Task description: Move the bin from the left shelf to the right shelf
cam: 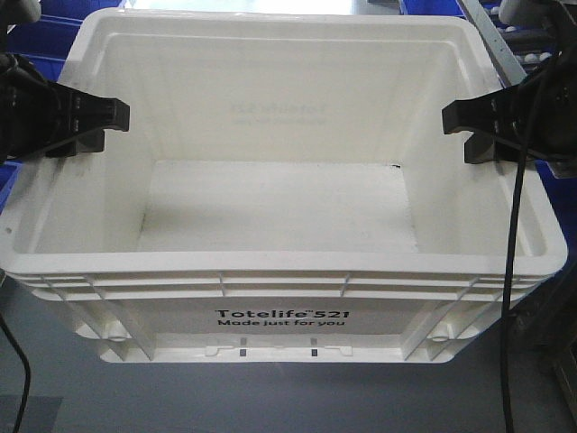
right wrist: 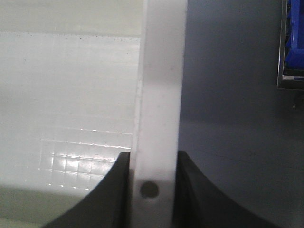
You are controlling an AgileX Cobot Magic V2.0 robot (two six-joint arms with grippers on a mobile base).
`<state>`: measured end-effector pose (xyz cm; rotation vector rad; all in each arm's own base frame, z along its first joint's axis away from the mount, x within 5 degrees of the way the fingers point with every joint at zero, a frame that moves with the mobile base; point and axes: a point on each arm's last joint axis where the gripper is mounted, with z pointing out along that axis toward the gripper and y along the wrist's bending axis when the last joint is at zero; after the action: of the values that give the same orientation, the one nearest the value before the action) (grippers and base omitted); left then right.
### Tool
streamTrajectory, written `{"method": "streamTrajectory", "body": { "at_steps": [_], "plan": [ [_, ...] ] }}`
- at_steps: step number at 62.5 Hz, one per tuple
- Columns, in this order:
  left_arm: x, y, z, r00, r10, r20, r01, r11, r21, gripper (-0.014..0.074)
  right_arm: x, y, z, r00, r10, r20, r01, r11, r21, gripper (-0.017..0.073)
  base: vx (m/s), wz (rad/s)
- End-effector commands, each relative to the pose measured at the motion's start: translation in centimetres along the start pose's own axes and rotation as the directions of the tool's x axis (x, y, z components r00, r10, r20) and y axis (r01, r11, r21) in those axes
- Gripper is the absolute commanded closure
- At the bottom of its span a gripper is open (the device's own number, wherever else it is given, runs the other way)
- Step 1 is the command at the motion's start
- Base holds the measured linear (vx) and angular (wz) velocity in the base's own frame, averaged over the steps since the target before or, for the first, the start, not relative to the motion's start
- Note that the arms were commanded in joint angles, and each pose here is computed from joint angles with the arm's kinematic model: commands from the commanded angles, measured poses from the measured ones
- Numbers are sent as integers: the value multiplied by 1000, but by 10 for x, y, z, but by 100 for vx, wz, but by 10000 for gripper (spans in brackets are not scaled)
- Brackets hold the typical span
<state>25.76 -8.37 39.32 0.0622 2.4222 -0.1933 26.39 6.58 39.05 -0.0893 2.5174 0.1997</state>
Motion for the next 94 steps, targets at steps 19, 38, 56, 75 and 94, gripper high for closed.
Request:
{"method": "streamTrajectory", "body": {
  "at_steps": [19,38,56,75,94],
  "plan": [
    [-15,8,-31,981,85,177,-77,996,-54,538,-15,-11,-26,981,-67,182,50,994,98,568,34,-7],
    [-15,8,-31,981,85,177,-77,996,-54,538,-15,-11,-26,981,-67,182,50,994,98,568,35,-7],
    [-15,8,-31,981,85,177,-77,996,-54,538,-15,-11,-26,981,-67,180,50,994,98,568,37,-5],
    [-15,8,-31,981,85,175,-77,996,-54,538,-15,-11,-26,982,-67,179,50,994,98,568,39,3],
    [-15,8,-31,981,85,176,-76,996,-54,538,-15,-11,-26,982,-67,178,50,994,98,568,40,4]
  ]
}}
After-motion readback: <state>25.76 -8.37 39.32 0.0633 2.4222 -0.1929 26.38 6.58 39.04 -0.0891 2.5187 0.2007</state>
